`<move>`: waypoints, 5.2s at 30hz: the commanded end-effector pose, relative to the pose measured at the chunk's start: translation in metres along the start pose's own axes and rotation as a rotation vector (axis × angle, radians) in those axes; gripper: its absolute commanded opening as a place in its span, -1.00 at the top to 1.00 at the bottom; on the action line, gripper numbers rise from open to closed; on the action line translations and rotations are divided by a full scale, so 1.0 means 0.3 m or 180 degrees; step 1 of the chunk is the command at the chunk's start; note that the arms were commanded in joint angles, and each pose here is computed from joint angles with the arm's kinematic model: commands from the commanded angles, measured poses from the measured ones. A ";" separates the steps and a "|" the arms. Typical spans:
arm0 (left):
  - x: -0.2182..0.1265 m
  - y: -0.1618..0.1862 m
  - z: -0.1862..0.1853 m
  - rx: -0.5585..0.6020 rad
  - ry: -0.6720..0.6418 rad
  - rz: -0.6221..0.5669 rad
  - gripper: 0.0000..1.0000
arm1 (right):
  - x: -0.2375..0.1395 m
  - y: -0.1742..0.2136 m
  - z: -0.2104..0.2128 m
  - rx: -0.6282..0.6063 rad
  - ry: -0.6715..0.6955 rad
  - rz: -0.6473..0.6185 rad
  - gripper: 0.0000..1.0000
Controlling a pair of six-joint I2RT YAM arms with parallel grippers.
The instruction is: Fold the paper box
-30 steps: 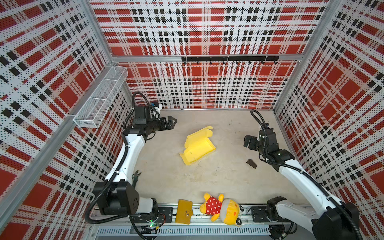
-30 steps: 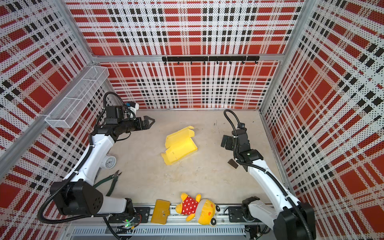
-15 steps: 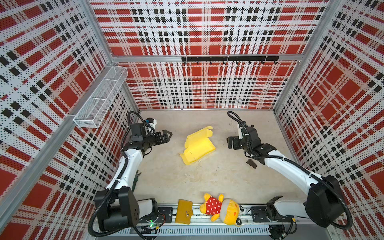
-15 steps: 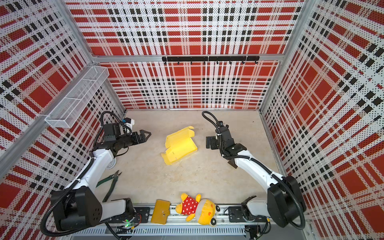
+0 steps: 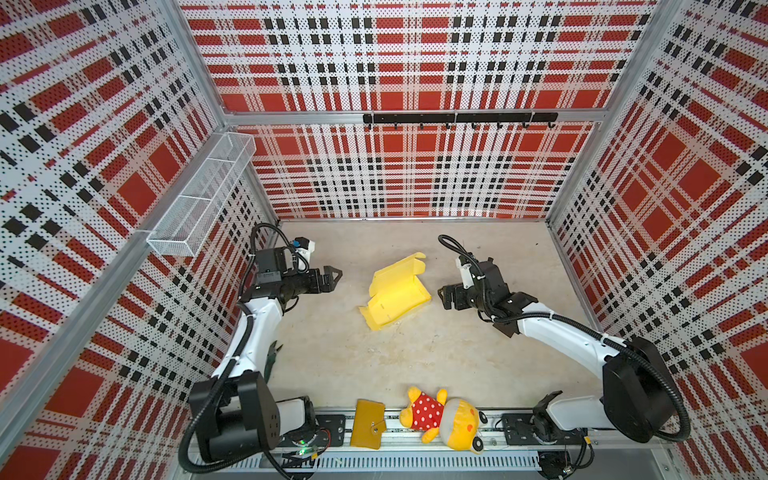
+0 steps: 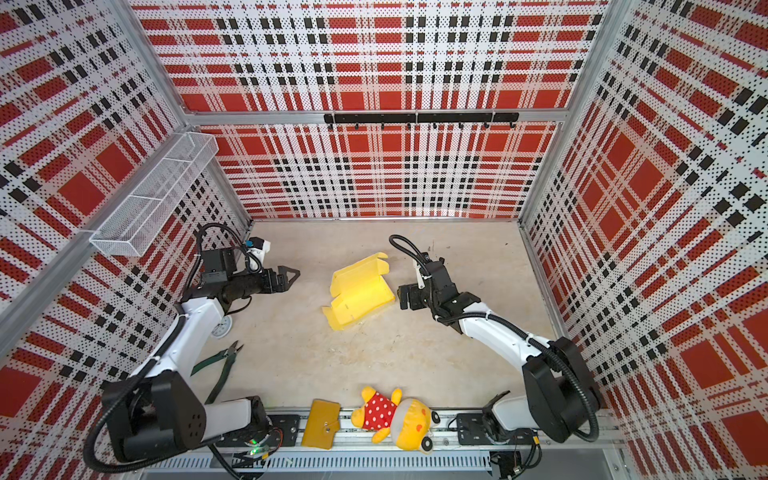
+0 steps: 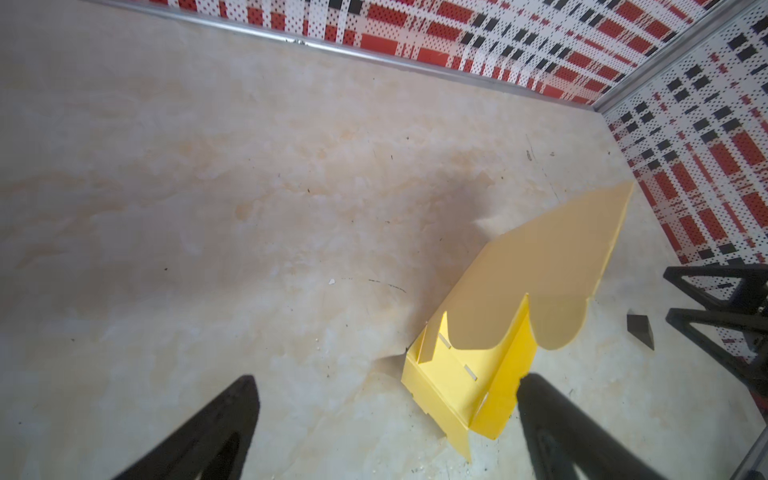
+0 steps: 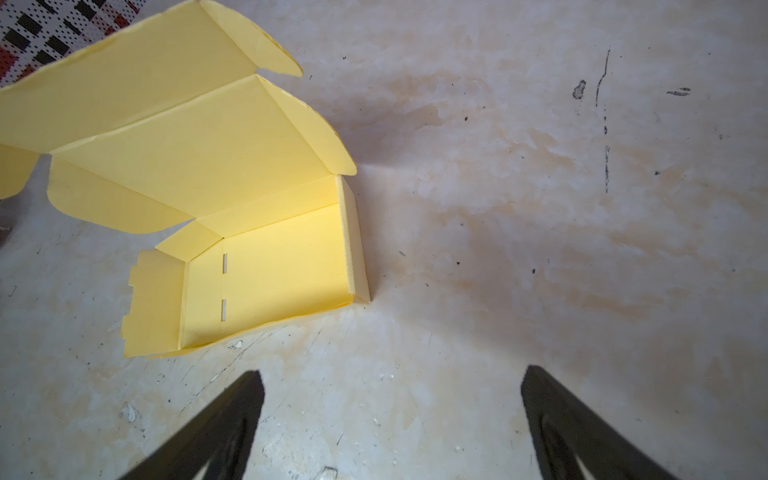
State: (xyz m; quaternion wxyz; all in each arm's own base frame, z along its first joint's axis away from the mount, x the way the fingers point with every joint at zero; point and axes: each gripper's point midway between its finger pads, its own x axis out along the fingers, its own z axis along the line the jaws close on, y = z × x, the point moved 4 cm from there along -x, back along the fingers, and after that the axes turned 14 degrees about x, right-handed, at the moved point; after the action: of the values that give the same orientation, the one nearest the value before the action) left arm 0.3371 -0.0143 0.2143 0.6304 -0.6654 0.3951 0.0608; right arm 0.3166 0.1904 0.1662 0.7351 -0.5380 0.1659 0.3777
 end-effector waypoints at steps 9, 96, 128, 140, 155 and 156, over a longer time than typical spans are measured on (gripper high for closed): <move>-0.056 -0.037 -0.078 0.0233 0.0044 -0.0248 -0.99 | 0.117 -0.027 0.055 -0.0014 -0.0232 0.0047 -0.89; -0.044 -0.154 -0.136 0.0545 0.0217 -0.0229 -0.99 | 0.502 0.045 0.168 0.0218 0.0304 0.0547 -0.01; -0.171 -0.154 0.038 0.0419 -0.0311 -0.0437 -0.99 | 0.522 0.020 0.168 -0.0132 0.0133 0.0490 0.05; -0.196 -0.128 -0.015 0.0509 -0.0286 -0.0533 -0.99 | 0.544 0.028 0.145 -0.0075 0.0307 0.0496 0.27; -0.115 -0.169 -0.039 0.0458 0.0007 -0.0395 -0.99 | 0.453 0.068 0.024 0.0615 0.0907 0.0181 0.42; -0.113 -0.171 -0.043 0.0464 0.0020 -0.0389 -0.99 | 0.437 0.078 0.008 0.0708 0.0976 0.0175 0.41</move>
State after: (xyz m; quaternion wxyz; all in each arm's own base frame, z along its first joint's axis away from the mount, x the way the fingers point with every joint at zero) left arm 0.3376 -0.0090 0.2626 0.6728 -0.6473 0.3581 0.0114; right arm 0.3939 0.2637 0.0586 0.7233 -0.5183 0.3008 0.3432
